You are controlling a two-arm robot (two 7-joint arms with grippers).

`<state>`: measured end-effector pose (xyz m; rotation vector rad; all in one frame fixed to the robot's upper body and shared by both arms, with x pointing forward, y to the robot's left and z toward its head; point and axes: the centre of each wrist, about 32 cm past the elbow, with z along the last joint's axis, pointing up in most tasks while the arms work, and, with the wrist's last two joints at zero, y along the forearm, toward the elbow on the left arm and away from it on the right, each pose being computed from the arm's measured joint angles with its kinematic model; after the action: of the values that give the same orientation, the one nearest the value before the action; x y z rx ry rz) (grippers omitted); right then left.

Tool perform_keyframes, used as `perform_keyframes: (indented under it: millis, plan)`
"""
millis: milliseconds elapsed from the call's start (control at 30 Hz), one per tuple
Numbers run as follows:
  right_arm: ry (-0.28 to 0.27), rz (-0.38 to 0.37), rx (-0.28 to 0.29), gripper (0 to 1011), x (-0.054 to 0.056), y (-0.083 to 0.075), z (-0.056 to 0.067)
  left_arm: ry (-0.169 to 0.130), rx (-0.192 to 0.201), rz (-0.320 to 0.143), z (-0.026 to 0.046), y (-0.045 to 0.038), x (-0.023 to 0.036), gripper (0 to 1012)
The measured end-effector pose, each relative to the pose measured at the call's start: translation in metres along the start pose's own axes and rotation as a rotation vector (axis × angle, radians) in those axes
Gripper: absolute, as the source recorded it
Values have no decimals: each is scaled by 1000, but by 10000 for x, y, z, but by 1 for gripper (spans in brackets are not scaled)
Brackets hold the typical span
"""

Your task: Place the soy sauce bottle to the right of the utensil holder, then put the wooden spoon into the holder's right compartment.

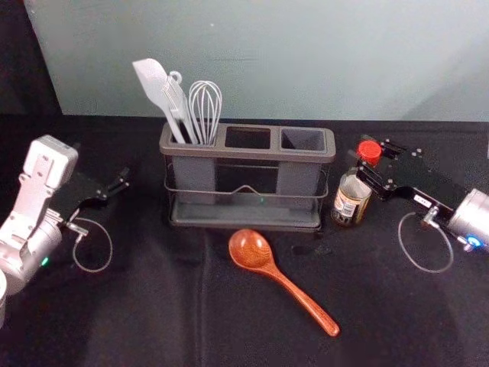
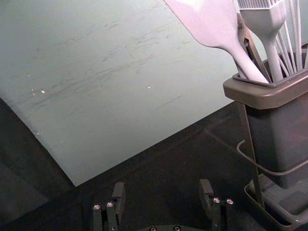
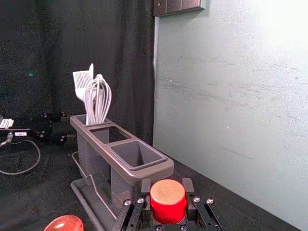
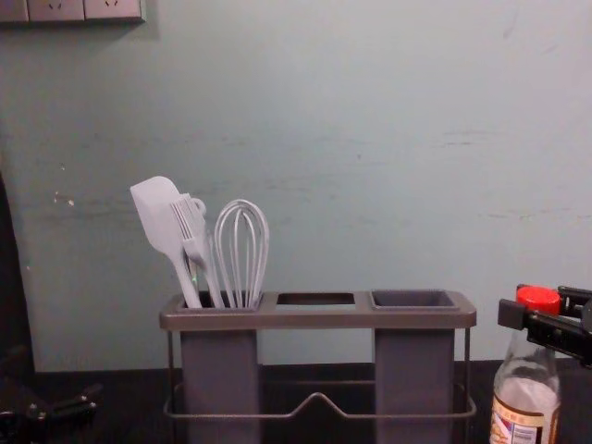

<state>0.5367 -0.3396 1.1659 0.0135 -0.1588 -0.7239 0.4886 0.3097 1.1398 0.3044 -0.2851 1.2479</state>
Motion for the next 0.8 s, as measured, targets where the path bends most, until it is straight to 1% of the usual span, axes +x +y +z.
perform_keyframes:
  millis: [333,400,433,500,533,600,667,700,733,800]
  plan:
    - [-1,0,1,395,3,-2,5,0,0,0,0,0,0,1005]
    - [-1,0,1,440,3,-2,7,0,0,0,0,0,0,1005]
    - [-1,0,1,483,2,-2,7,0,0,0,0,0,0,1005]
    - [-1,0,1,516,2,-2,7,0,0,0,0,0,0,1005]
    - [-1,0,1,575,2,-2,7,0,0,0,0,0,0,1005]
    - [-1,0,1,622,2,-2,7,0,0,0,0,0,0,1005]
    - [-1,0,1,703,1,-3,7,0,0,0,0,0,0,1005]
    - [-1,0,1,715,1,-2,7,0,0,0,0,0,0,1005]
    - [0,0,1,769,0,-3,7,0,0,0,0,0,0,1005]
    - [0,0,1,814,0,-3,7,0,0,0,0,0,0,1005]
